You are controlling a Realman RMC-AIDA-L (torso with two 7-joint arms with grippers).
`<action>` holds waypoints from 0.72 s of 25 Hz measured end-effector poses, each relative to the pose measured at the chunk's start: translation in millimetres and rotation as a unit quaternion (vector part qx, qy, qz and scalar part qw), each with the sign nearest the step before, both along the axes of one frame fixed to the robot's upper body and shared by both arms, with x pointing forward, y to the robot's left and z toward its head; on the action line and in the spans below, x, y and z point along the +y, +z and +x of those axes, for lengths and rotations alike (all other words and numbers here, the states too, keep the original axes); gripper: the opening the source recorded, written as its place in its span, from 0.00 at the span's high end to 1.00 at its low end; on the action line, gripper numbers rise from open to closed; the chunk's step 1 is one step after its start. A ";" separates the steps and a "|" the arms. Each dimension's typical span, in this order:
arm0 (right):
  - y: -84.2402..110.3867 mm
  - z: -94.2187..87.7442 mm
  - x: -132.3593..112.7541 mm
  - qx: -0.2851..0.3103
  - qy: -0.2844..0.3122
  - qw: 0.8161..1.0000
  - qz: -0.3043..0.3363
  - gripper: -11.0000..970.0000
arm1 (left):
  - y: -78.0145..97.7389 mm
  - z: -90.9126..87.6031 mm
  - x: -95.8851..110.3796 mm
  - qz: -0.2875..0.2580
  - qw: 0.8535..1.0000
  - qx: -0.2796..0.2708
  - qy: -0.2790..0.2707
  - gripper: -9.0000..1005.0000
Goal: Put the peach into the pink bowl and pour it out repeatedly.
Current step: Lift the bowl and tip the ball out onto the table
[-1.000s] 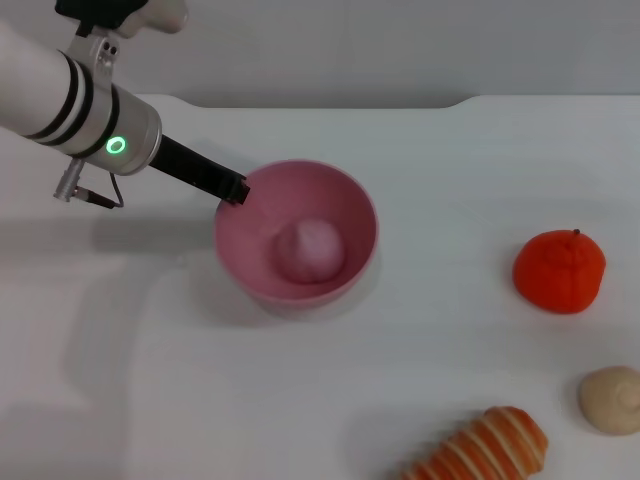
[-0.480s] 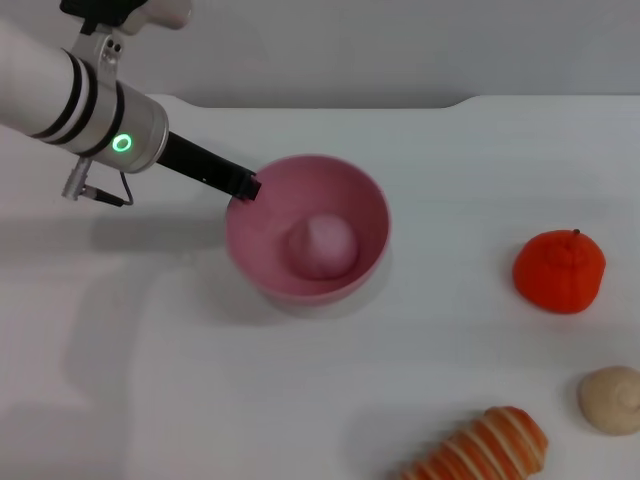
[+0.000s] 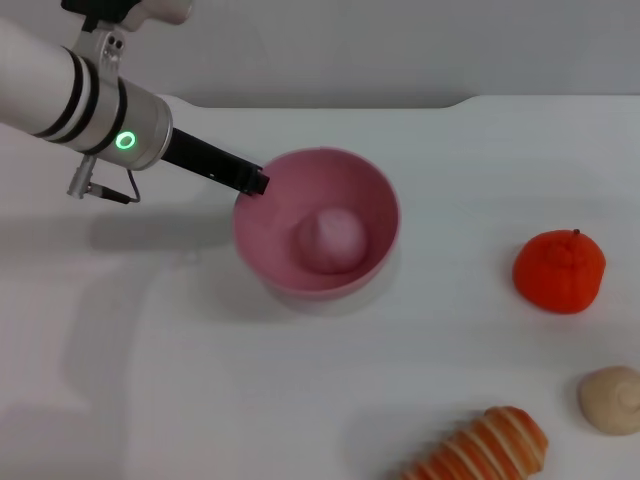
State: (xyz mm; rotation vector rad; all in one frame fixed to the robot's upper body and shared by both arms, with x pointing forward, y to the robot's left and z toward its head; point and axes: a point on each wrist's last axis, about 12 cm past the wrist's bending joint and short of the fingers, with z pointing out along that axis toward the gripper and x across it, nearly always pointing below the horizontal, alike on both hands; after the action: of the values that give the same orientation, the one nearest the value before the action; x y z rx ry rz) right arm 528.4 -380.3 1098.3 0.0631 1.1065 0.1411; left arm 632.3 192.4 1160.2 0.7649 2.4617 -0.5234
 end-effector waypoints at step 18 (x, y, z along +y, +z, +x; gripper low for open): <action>-1.1 -0.3 0.6 0.002 0.000 1.000 0.002 0.52 | 1.3 2.3 -0.8 -0.017 1.000 -0.016 0.004 0.94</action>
State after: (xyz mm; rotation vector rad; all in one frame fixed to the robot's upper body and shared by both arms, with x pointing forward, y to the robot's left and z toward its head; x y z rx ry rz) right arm 528.1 -379.7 1097.2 0.0665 1.1100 0.1432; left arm 634.6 191.6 1161.5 0.7429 2.4195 -0.5447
